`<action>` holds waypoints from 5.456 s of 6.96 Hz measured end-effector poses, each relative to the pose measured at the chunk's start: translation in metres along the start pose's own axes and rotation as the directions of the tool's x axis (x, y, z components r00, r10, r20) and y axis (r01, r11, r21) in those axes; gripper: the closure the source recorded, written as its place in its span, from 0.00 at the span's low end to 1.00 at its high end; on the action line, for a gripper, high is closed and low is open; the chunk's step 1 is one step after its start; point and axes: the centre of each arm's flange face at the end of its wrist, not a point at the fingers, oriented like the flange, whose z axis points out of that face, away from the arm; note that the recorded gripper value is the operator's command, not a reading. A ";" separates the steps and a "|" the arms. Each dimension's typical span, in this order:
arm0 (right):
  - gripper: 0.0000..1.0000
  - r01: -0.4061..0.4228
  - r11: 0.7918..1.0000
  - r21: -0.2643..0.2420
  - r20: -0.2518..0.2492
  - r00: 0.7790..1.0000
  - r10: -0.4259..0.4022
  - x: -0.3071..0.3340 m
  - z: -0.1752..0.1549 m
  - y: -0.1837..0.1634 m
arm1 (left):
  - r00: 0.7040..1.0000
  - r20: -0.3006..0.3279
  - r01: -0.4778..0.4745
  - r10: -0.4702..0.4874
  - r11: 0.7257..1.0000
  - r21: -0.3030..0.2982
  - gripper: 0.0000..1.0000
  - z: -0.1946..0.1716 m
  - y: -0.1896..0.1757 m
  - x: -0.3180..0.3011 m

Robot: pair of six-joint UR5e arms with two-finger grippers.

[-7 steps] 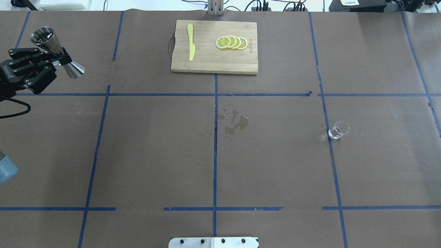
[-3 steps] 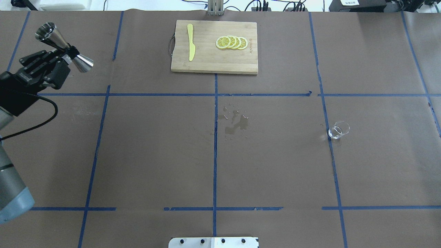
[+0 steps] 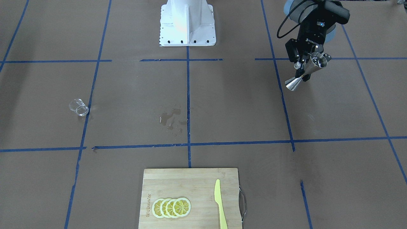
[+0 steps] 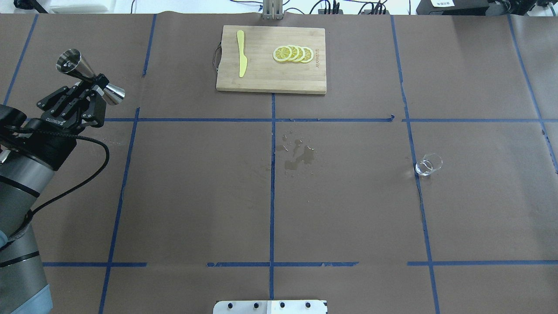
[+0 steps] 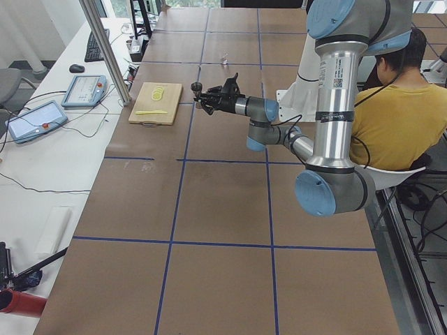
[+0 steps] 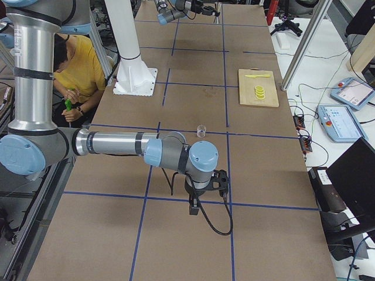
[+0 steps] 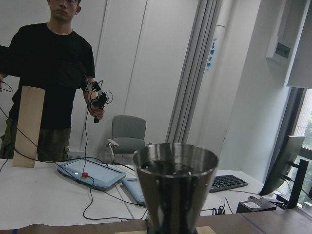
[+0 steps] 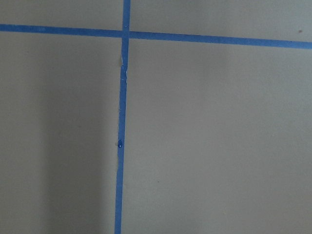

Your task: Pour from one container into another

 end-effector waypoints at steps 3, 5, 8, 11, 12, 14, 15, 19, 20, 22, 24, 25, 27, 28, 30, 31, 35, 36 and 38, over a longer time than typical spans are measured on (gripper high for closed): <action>0.00 0.000 1.000 0.001 0.000 1.000 0.000 0.000 0.000 0.000 | 0.981 0.169 -0.107 0.099 0.993 0.039 1.00 -0.003 0.027 -0.038; 0.00 0.002 1.000 0.002 0.000 1.000 -0.002 -0.001 -0.001 0.000 | 0.963 0.216 -0.166 0.158 0.986 0.019 1.00 -0.003 0.049 -0.058; 0.00 0.002 1.000 0.004 -0.001 1.000 -0.002 -0.001 -0.001 -0.001 | 0.957 0.229 -0.176 0.180 0.984 -0.037 1.00 -0.004 0.086 -0.078; 0.00 0.003 1.000 0.005 -0.001 1.000 -0.003 -0.001 -0.002 -0.002 | 0.979 0.201 0.037 -0.035 0.999 -0.009 1.00 -0.014 0.096 -0.058; 0.00 0.003 1.000 0.005 -0.001 1.000 -0.003 -0.001 -0.002 -0.002 | 0.973 0.224 0.049 -0.054 0.998 0.027 1.00 -0.015 0.096 -0.061; 0.00 0.002 1.000 0.004 -0.001 1.000 -0.002 -0.001 -0.001 -0.001 | 0.964 0.266 0.013 -0.027 0.998 0.053 1.00 -0.018 0.109 -0.074; 0.00 0.003 1.000 0.004 -0.001 1.000 -0.003 -0.001 -0.001 -0.001 | 0.961 0.276 -0.017 0.005 0.999 0.039 1.00 -0.021 0.120 -0.080; 0.00 0.002 1.000 0.002 -0.002 1.000 -0.002 -0.001 -0.001 -0.001 | 0.962 0.240 -0.124 0.133 0.991 -0.051 1.00 -0.039 0.150 -0.070; 0.00 0.001 1.000 0.001 -0.002 1.000 -0.001 0.000 0.000 0.000 | 0.966 0.228 -0.112 0.123 0.992 -0.062 1.00 -0.044 0.157 -0.066; 0.00 0.000 1.000 -0.001 -0.002 1.000 0.000 0.001 0.001 0.000 | 0.970 0.217 -0.090 0.106 0.992 -0.084 1.00 -0.052 0.174 -0.066; 0.00 -0.001 1.000 -0.002 -0.003 1.000 0.001 0.001 0.001 0.001 | 0.969 0.217 -0.097 0.117 0.990 -0.101 1.00 -0.058 0.188 -0.072; 0.00 -0.001 1.000 -0.002 -0.003 1.000 0.001 0.001 0.001 0.001 | 0.967 0.216 -0.109 0.131 0.988 -0.112 1.00 -0.060 0.195 -0.075; 0.00 -0.001 1.000 -0.003 -0.004 1.000 0.001 0.001 0.001 0.001 | 0.967 0.205 -0.124 0.151 0.983 -0.136 1.00 -0.068 0.208 -0.076; 0.00 0.000 1.000 -0.003 -0.004 1.000 0.000 0.002 0.001 0.001 | 0.969 0.195 -0.127 0.154 0.981 -0.147 1.00 -0.072 0.213 -0.073; 0.00 0.000 1.000 -0.003 -0.004 1.000 0.000 0.002 0.002 0.001 | 0.970 0.181 -0.132 0.161 0.978 -0.164 1.00 -0.079 0.221 -0.069; 0.00 0.000 1.000 -0.003 -0.005 1.000 0.000 0.002 0.002 0.001 | 0.970 0.177 -0.135 0.165 0.976 -0.171 0.95 -0.081 0.224 -0.069; 0.00 -0.002 1.000 -0.005 -0.005 1.000 0.002 0.002 0.002 0.001 | 0.973 0.159 -0.133 0.164 0.973 -0.188 0.86 -0.089 0.231 -0.064; 0.00 -0.002 1.000 -0.005 -0.005 1.000 0.002 0.002 0.002 0.001 | 0.974 0.159 -0.133 0.164 0.973 -0.188 0.86 -0.089 0.231 -0.064; 0.00 -0.002 1.000 -0.004 -0.005 1.000 0.002 0.002 0.002 0.001 | 0.974 0.159 -0.131 0.162 0.973 -0.188 0.83 -0.089 0.231 -0.064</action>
